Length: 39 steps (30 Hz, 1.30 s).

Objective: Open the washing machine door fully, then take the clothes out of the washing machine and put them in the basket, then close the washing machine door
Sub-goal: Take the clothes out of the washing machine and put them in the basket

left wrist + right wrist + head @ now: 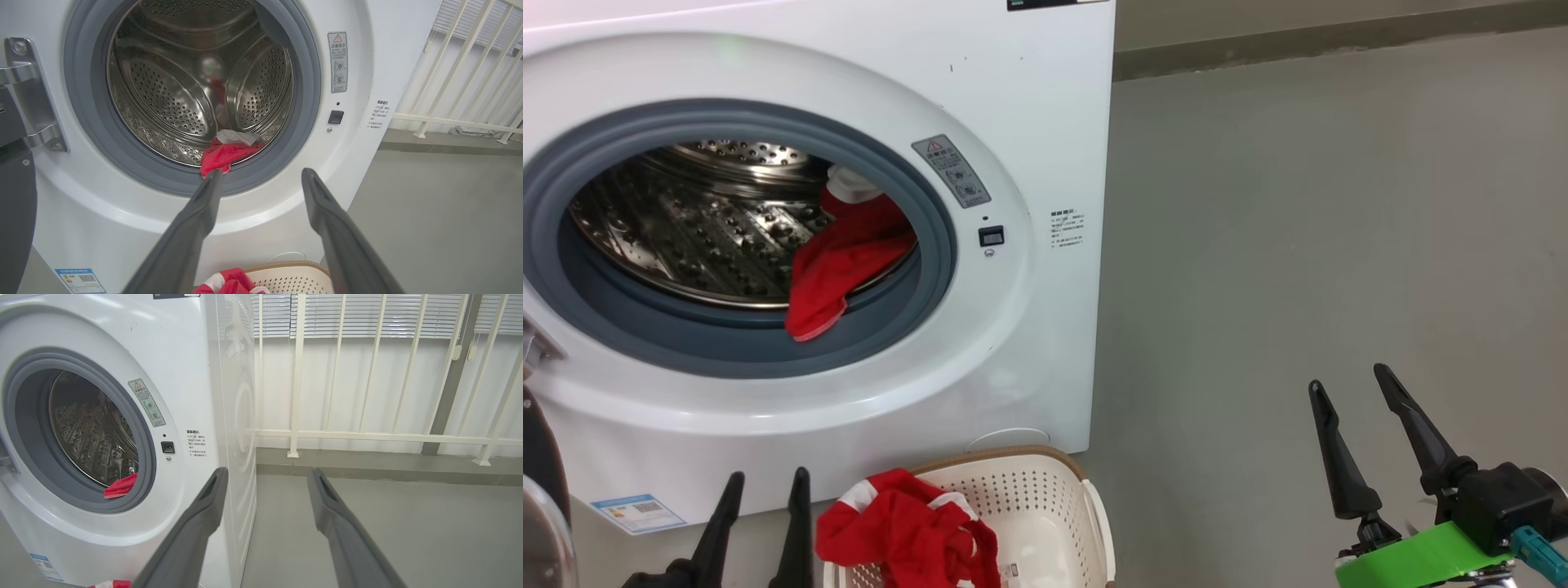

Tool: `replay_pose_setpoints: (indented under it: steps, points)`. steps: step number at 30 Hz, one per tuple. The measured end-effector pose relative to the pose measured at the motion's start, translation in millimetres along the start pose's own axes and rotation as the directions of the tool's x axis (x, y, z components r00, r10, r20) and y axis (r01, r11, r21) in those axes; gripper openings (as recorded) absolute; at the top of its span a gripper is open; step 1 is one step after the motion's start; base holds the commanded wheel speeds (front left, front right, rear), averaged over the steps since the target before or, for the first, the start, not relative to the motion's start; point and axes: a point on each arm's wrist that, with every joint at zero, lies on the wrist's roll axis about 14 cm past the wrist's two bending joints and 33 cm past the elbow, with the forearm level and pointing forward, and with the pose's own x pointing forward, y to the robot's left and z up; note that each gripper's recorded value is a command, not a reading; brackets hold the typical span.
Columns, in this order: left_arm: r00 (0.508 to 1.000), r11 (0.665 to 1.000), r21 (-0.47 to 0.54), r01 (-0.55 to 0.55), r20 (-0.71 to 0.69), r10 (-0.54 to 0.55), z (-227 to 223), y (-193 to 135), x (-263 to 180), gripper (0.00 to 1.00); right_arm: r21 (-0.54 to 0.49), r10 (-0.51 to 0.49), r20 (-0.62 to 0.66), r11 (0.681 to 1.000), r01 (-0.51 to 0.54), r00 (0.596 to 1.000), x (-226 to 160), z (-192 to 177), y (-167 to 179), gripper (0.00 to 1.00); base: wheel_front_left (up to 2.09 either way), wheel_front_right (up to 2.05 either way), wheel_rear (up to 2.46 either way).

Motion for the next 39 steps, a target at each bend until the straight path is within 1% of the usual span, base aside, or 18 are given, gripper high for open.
replay_pose_setpoints:
  steps: [6, 12, 17, 19, 24, 33, 36, 37, 39]
  points:
    - [0.999, 1.000, -0.003, -0.031, -0.044, 0.030, -14, 10, 3, 1.00, 0.003, 0.005, -0.021, 1.000, -0.005, 1.000, 2, -7, 2, 1.00, 0.00, 0.00, 0.00]
    - [1.000, 1.000, 0.003, -0.008, -0.026, 0.008, -9, 7, 37, 1.00, 0.000, 0.014, -0.047, 1.000, -0.014, 0.999, 13, -17, 3, 1.00, 0.00, 0.00, 0.00]
    - [0.999, 1.000, -0.020, -0.018, -0.046, 0.017, -18, 11, 58, 1.00, -0.002, 0.014, -0.060, 1.000, -0.014, 0.998, 25, -24, 1, 1.00, 0.00, 0.00, 0.00]
    - [0.999, 0.999, -0.039, -0.019, -0.050, 0.017, -20, 11, 69, 1.00, -0.004, 0.016, -0.068, 1.000, -0.016, 0.998, 30, -28, 1, 1.00, 0.00, 0.00, 0.00]
    - [0.999, 0.999, -0.039, -0.005, -0.051, 0.003, -22, 11, 104, 1.00, -0.009, 0.042, -0.069, 0.999, -0.043, 0.997, 51, -34, 5, 1.00, 0.00, 0.00, 0.00]
    - [0.999, 0.998, -0.062, -0.016, -0.050, 0.012, -30, 15, 161, 1.00, -0.013, 0.076, -0.088, 0.997, -0.078, 0.993, 83, -54, 9, 1.00, 0.00, 0.00, 0.00]
    - [0.998, 0.999, -0.046, -0.005, -0.065, 0.002, -39, 15, 178, 1.00, -0.017, 0.083, -0.104, 0.996, -0.085, 0.991, 91, -64, 8, 1.00, 0.00, 0.00, 0.00]
    - [0.996, 1.000, -0.020, 0.003, -0.086, -0.005, -47, 17, 188, 1.00, -0.018, 0.083, -0.116, 0.996, -0.086, 0.990, 96, -72, 7, 1.00, 0.00, 0.00, 0.00]
    - [0.995, 1.000, -0.018, 0.000, -0.102, -0.002, -55, 18, 199, 1.00, -0.018, 0.081, -0.133, 0.996, -0.084, 0.988, 98, -81, 5, 1.00, 0.00, 0.00, 0.00]
